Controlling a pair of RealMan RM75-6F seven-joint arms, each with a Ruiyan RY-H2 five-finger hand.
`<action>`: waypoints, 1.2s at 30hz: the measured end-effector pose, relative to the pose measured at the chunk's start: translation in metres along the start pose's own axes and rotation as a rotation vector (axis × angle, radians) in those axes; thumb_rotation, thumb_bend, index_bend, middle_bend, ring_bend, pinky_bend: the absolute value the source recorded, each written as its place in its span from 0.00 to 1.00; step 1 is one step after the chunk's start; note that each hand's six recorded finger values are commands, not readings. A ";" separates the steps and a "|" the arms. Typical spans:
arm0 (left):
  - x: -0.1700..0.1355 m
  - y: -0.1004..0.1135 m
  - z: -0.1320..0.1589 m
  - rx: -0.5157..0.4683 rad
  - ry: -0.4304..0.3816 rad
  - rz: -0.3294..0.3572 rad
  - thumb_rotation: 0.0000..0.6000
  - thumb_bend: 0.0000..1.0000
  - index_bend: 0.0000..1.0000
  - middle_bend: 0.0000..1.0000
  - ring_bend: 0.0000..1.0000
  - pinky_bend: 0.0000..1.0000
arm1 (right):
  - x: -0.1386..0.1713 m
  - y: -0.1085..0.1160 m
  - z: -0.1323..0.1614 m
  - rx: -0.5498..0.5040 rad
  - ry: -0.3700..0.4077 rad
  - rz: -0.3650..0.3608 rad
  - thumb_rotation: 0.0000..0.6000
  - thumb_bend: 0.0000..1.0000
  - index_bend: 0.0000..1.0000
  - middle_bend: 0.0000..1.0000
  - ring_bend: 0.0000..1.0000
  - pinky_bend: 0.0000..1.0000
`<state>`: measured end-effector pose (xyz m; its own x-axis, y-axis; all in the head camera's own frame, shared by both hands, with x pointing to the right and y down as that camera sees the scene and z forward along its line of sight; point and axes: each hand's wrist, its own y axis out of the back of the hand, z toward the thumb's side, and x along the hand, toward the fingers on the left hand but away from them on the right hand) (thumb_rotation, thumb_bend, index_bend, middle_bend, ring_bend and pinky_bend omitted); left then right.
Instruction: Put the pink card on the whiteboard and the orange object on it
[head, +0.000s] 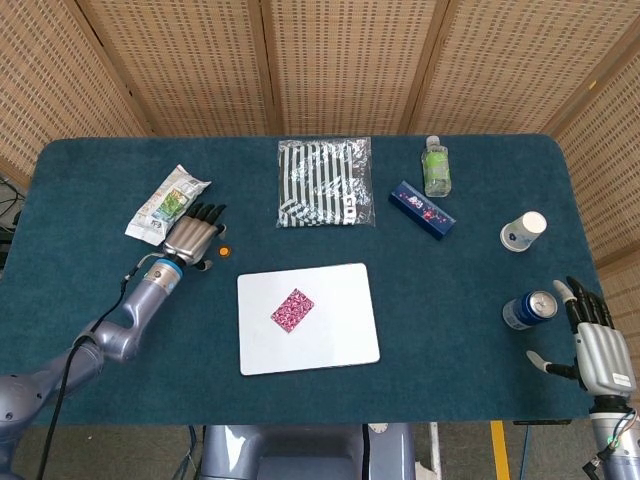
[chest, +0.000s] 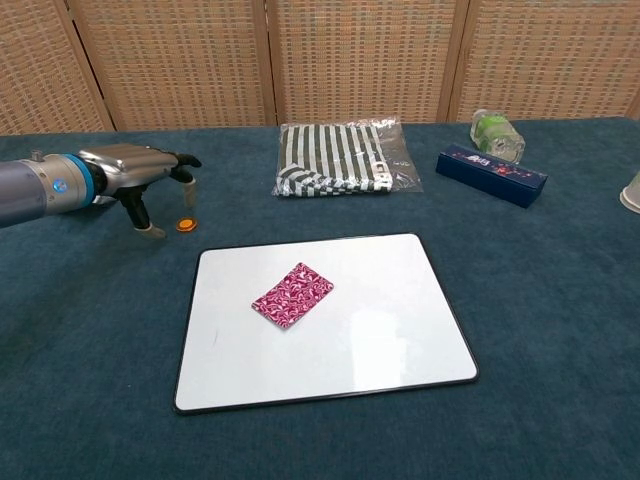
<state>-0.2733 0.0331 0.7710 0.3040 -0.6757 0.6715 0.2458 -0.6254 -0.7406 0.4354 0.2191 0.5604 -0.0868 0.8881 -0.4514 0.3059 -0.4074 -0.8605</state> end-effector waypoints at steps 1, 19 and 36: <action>0.001 -0.001 0.003 -0.002 -0.006 0.000 1.00 0.26 0.37 0.00 0.00 0.00 | 0.000 0.000 0.000 -0.001 0.000 0.000 1.00 0.05 0.00 0.00 0.00 0.00; 0.017 -0.007 0.021 0.019 -0.020 -0.020 1.00 0.31 0.41 0.00 0.00 0.00 | -0.001 0.002 -0.002 -0.016 -0.003 0.002 1.00 0.05 0.00 0.00 0.00 0.00; 0.014 -0.008 0.019 0.026 -0.018 -0.005 1.00 0.35 0.69 0.00 0.00 0.00 | -0.001 0.003 -0.002 -0.029 -0.001 -0.002 1.00 0.05 0.00 0.00 0.00 0.00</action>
<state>-0.2534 0.0362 0.7855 0.3195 -0.6655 0.6746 0.2709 -0.6180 -0.7380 0.4382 0.2180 0.5589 -0.0882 0.8887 -0.4500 0.3331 -0.3994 -0.8541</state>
